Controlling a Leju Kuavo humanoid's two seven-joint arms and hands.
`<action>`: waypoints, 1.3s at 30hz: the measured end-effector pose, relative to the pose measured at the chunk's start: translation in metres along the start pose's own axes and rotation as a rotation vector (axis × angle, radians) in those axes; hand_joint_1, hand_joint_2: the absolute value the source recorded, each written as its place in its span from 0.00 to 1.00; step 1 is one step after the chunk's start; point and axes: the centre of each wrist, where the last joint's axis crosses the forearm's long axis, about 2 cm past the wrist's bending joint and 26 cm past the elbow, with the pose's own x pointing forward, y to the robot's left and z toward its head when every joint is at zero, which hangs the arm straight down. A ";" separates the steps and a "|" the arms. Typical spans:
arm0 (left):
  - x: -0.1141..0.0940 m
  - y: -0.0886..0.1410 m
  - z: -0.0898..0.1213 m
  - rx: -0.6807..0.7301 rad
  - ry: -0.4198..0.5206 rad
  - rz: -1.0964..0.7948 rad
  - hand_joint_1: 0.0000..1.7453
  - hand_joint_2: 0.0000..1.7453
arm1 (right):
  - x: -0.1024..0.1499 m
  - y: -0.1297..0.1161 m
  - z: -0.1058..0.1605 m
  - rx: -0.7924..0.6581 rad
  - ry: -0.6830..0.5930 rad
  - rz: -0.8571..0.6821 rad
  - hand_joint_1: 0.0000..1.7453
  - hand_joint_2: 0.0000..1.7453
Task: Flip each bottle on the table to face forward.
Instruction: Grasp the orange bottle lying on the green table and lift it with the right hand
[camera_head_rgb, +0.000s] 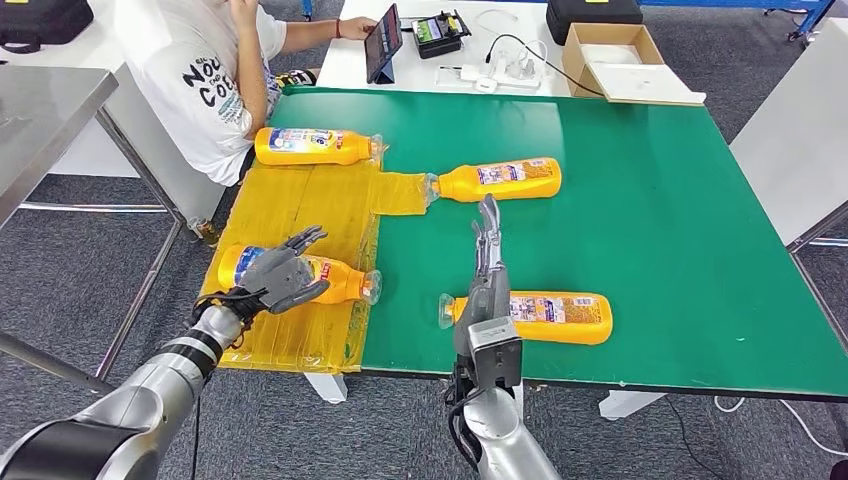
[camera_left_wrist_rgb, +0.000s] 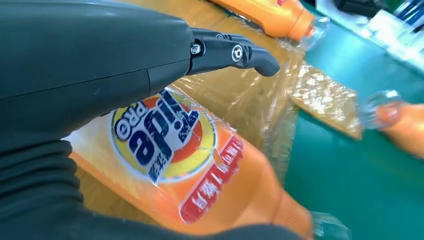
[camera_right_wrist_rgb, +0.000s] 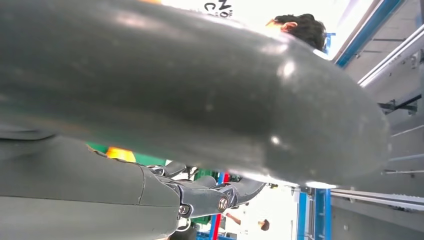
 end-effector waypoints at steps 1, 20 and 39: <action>-0.001 -0.002 0.001 0.035 -0.030 0.049 0.00 0.25 | 0.000 0.000 0.000 0.001 0.002 0.001 0.00 0.00; 0.056 -0.001 0.035 1.099 -0.362 0.369 0.00 1.00 | -0.036 -0.104 -0.025 0.384 0.283 0.590 0.00 1.00; 0.054 -0.041 0.058 0.984 -0.371 0.381 0.00 1.00 | -0.066 -0.241 -0.036 0.700 0.667 0.802 0.00 1.00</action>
